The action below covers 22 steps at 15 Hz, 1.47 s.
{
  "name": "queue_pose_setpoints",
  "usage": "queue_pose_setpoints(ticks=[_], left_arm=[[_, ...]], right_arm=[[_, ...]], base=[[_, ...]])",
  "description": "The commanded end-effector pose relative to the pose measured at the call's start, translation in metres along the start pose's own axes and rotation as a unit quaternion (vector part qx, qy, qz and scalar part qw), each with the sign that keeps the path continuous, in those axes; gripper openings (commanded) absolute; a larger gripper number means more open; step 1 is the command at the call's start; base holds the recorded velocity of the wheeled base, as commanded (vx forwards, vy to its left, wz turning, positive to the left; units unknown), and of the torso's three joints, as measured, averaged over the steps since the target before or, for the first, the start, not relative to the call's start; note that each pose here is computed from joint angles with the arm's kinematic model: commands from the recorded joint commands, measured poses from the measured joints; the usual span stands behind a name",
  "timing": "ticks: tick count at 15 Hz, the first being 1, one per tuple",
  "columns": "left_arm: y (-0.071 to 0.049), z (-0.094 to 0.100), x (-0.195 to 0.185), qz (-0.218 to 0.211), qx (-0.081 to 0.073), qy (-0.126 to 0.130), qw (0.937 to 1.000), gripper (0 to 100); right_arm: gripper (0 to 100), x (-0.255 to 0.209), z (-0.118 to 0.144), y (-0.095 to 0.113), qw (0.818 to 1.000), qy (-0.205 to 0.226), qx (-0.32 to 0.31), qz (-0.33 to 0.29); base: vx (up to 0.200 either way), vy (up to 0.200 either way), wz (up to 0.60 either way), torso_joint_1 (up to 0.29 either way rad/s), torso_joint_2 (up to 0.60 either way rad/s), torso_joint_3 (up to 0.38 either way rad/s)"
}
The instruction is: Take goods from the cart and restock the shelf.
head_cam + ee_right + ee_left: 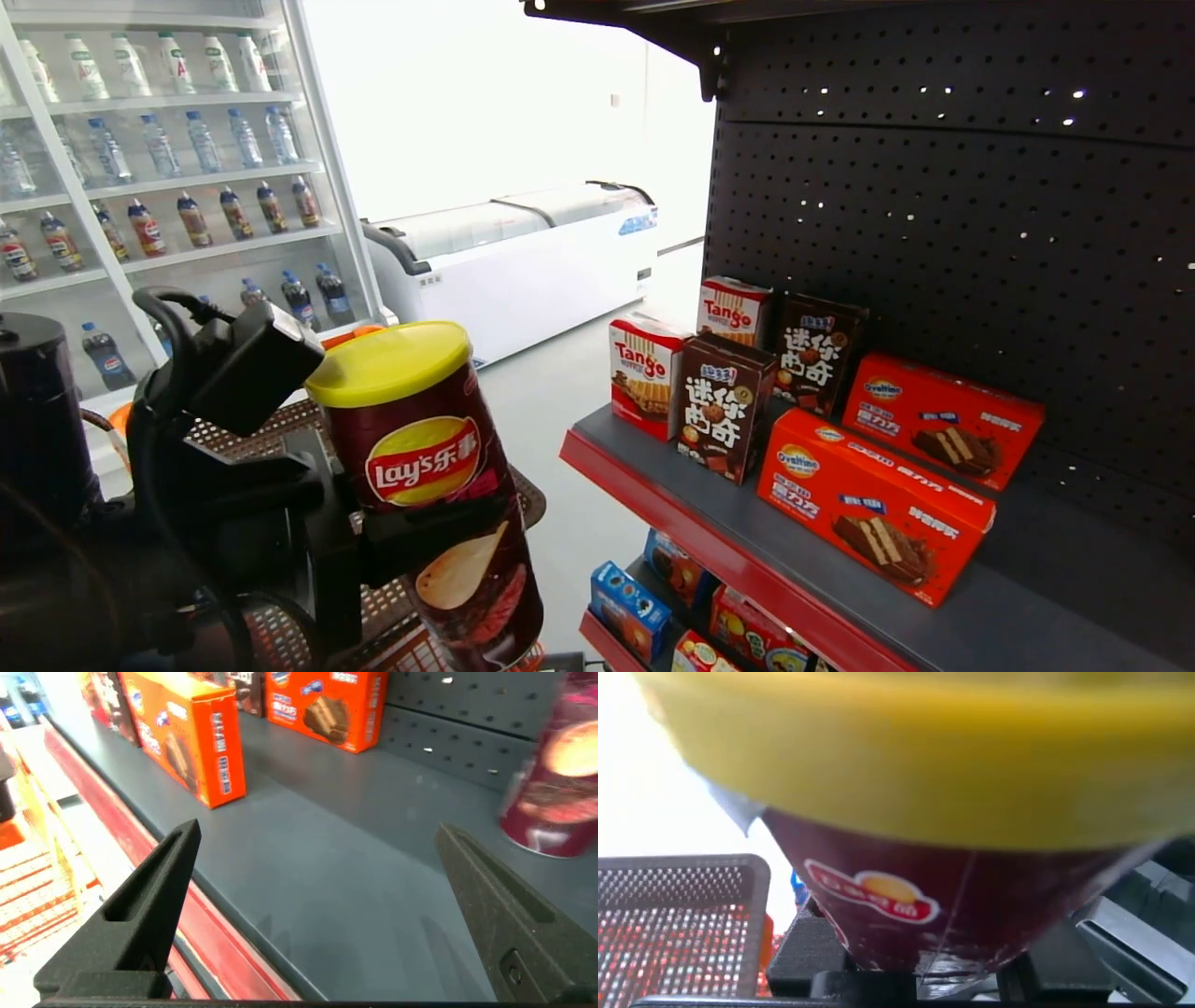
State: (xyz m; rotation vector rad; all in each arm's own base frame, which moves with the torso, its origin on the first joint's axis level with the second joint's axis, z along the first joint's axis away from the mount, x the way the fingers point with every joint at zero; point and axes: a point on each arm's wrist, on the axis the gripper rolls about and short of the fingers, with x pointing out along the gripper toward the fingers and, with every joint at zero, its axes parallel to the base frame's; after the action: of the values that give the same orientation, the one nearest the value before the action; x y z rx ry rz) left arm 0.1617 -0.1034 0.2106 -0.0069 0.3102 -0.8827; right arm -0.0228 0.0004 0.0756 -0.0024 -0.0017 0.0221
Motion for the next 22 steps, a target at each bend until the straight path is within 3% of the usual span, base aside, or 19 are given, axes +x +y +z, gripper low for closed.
queue_pose_setpoints(ticks=[1,7,17,22], left_arm=[[-0.001,0.001,-0.001,-0.002,0.002,-0.003,1.0,0],[-0.022,0.004,-0.006,-0.049,0.021,-0.014,0.9985,0],[-0.022,0.0,-0.005,-0.048,0.019,-0.008,0.9987,0],[-0.021,0.0,-0.006,-0.045,0.019,-0.007,0.9988,0]], right_arm=[[100,0.0,0.0,0.0,1.0,0.0,0.0,0.0],[100,0.0,0.0,0.0,1.0,0.0,0.0,0.0],[100,0.0,0.0,0.0,1.0,0.0,-0.001,0.0],[100,0.0,0.0,0.0,1.0,0.0,0.0,0.0]], base=[[0.0,0.0,-0.6,-0.007,0.0,0.012],[0.0,0.0,-0.6,0.003,0.0,0.002],[0.0,0.0,-0.6,0.004,0.0,0.002],[0.0,0.0,0.0,0.0,0.0,0.0]])
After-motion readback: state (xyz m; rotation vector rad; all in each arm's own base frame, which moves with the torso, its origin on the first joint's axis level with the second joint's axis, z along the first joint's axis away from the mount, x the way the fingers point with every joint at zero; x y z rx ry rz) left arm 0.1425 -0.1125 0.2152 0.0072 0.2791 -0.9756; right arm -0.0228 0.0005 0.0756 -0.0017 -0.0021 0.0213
